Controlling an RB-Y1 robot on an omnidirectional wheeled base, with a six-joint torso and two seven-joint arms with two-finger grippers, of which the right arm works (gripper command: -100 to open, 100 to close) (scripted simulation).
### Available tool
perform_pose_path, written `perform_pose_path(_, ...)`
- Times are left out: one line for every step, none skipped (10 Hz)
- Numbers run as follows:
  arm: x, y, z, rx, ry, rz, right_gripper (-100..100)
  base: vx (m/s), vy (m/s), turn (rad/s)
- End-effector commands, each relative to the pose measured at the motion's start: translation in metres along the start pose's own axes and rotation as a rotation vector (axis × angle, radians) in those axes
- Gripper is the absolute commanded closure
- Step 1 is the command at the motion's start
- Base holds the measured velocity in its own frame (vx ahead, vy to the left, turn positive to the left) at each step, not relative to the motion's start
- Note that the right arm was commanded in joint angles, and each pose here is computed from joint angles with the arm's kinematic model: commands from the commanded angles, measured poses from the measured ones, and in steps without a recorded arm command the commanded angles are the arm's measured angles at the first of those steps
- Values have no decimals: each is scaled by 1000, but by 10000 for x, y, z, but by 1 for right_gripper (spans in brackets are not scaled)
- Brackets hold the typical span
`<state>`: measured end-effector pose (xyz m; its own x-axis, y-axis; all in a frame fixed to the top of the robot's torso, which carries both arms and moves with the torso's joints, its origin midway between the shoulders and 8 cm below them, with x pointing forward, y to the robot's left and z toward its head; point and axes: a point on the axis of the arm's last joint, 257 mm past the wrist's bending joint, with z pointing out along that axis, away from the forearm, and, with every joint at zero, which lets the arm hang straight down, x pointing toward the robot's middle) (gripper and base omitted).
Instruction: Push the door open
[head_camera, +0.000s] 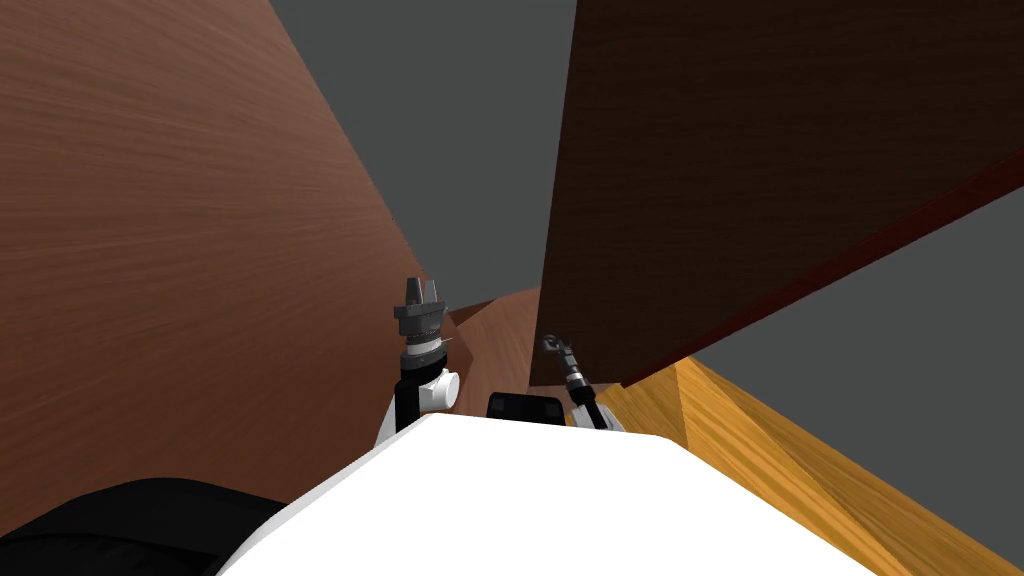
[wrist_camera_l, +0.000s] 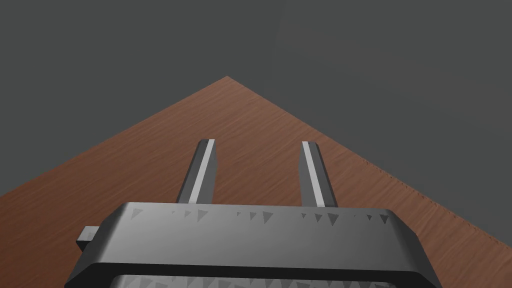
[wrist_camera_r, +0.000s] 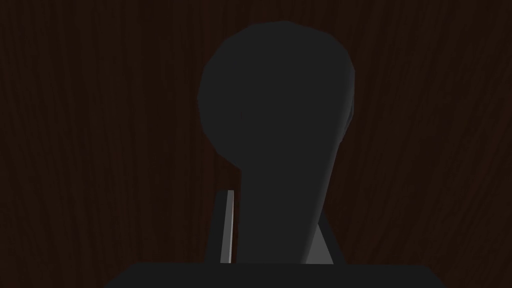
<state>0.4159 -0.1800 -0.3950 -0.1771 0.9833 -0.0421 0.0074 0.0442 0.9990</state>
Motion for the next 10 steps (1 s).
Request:
perform_pose_path(-161, 16, 29, -9, -29, -10, 100, 99, 78, -81)
perform_pose_path(-230, 18, 38, -9, -51, -9, 100, 124, 95, -90)
perform_pose_path(-293, 20, 46, -10, -73, -8, 100, 142, 122, -127)
perform_pose_path(-323, 21, 49, -10, -84, -6, 100, 151, 119, -111)
perform_pose_path(-375, 22, 56, -10, -105, -3, 100, 163, 125, -93)
perform_pose_path(-400, 22, 59, -10, -115, -1, 100, 136, 119, -76)
perform_pose_path(-441, 22, 64, -11, -134, 4, 100, 141, 93, -85)
perform_pose_path(-476, 22, 69, -11, -152, 10, 100, 150, 89, -92)
perform_pose_path(-489, 21, 71, -11, -160, 13, 100, 134, 106, -73)
perform_pose_path(-512, 20, 75, -11, -176, 19, 100, 155, 115, -90)
